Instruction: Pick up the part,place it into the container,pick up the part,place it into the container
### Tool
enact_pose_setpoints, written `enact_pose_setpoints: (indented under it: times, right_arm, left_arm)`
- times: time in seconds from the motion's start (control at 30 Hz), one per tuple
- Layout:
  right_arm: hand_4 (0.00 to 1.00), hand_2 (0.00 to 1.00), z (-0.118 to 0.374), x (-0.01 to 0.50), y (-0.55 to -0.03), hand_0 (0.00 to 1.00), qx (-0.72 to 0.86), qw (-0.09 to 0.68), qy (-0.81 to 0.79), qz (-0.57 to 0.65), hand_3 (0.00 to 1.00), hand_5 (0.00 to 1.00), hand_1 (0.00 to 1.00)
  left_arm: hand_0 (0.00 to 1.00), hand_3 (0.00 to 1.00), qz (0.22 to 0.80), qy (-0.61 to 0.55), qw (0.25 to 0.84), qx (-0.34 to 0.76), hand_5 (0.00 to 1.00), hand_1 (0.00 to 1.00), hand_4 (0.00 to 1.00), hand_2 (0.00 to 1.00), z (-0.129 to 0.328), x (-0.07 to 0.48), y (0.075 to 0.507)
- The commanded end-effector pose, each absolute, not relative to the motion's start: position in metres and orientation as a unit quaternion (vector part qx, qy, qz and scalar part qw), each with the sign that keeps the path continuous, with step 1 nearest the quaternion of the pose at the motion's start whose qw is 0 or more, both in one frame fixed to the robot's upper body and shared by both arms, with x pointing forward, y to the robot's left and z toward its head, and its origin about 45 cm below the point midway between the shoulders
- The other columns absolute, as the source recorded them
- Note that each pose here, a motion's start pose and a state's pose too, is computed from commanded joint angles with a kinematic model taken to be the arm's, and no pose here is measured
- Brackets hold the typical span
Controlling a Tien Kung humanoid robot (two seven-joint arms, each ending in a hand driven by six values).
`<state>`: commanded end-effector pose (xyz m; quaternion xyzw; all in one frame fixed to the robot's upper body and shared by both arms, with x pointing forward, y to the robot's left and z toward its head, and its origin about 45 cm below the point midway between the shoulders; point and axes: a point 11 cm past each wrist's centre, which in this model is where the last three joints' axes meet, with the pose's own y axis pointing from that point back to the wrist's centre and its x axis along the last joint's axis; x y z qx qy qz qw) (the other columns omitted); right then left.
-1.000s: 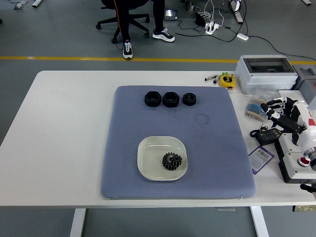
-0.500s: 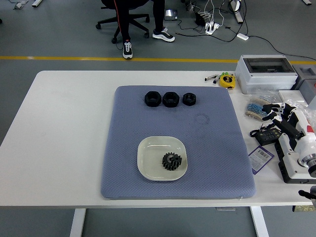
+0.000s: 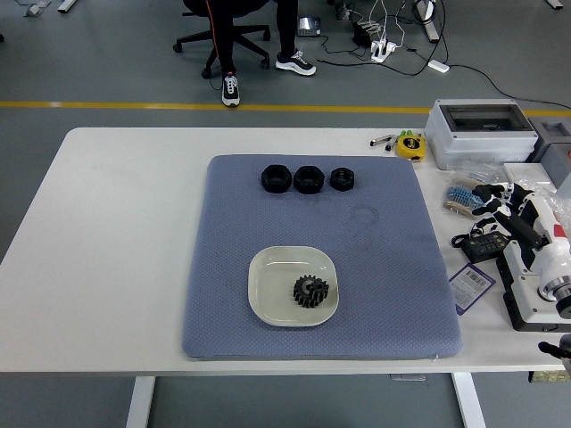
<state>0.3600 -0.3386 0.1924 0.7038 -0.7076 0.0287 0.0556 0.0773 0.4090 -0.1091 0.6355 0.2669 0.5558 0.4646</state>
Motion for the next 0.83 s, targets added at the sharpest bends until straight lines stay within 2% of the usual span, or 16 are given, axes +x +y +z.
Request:
enact_pose_setpoints:
  times: [0.17, 0.2, 0.23, 0.37, 0.4, 0.57, 0.6, 0.83]
  right_arm:
    - [0.919, 0.657, 0.192, 0.36, -0.34, 0.415, 0.702, 0.055, -0.709, 0.028, 0.541, 0.563, 0.466]
    - [0.934, 0.677, 0.191, 0.359, -0.34, 0.462, 0.701, 0.054, -0.71, 0.027, 0.558, 0.579, 0.498]
    - [0.934, 0.677, 0.191, 0.359, -0.34, 0.462, 0.701, 0.051, -0.711, 0.022, 0.558, 0.579, 0.498]
    - [0.934, 0.677, 0.189, 0.358, -0.34, 0.462, 0.699, 0.027, -0.714, -0.009, 0.558, 0.579, 0.498]
    - [0.947, 0.683, 0.189, 0.358, -0.34, 0.509, 0.699, 0.023, -0.715, -0.015, 0.569, 0.607, 0.513]
    - [0.947, 0.683, 0.185, 0.357, -0.336, 0.509, 0.699, -0.017, -0.711, -0.068, 0.569, 0.607, 0.513]
    - [0.998, 0.754, 0.185, 0.357, -0.335, 0.67, 0.701, -0.025, -0.709, -0.077, 0.647, 0.695, 0.658]
    - [0.998, 0.754, 0.187, 0.357, -0.33, 0.67, 0.714, -0.05, -0.692, -0.097, 0.647, 0.695, 0.658]
  left_arm:
    - [0.707, 0.561, 0.555, 0.267, 0.465, 0.636, 0.582, 0.667, 0.633, 0.651, -0.109, 0.077, 0.409]
    - [0.707, 0.561, 0.555, 0.267, 0.465, 0.636, 0.582, 0.666, 0.632, 0.651, -0.109, 0.077, 0.409]
    - [0.707, 0.561, 0.555, 0.267, 0.465, 0.636, 0.582, 0.666, 0.632, 0.651, -0.109, 0.077, 0.409]
    - [0.707, 0.561, 0.554, 0.266, 0.466, 0.637, 0.582, 0.666, 0.632, 0.651, -0.109, 0.078, 0.409]
    - [0.706, 0.561, 0.553, 0.266, 0.466, 0.637, 0.582, 0.666, 0.633, 0.651, -0.109, 0.078, 0.409]
    - [0.706, 0.561, 0.554, 0.267, 0.466, 0.636, 0.582, 0.666, 0.633, 0.651, -0.109, 0.077, 0.409]
    - [0.706, 0.561, 0.554, 0.268, 0.466, 0.636, 0.584, 0.664, 0.633, 0.651, -0.109, 0.077, 0.409]
    - [0.706, 0.561, 0.553, 0.268, 0.466, 0.637, 0.584, 0.664, 0.633, 0.651, -0.109, 0.077, 0.409]
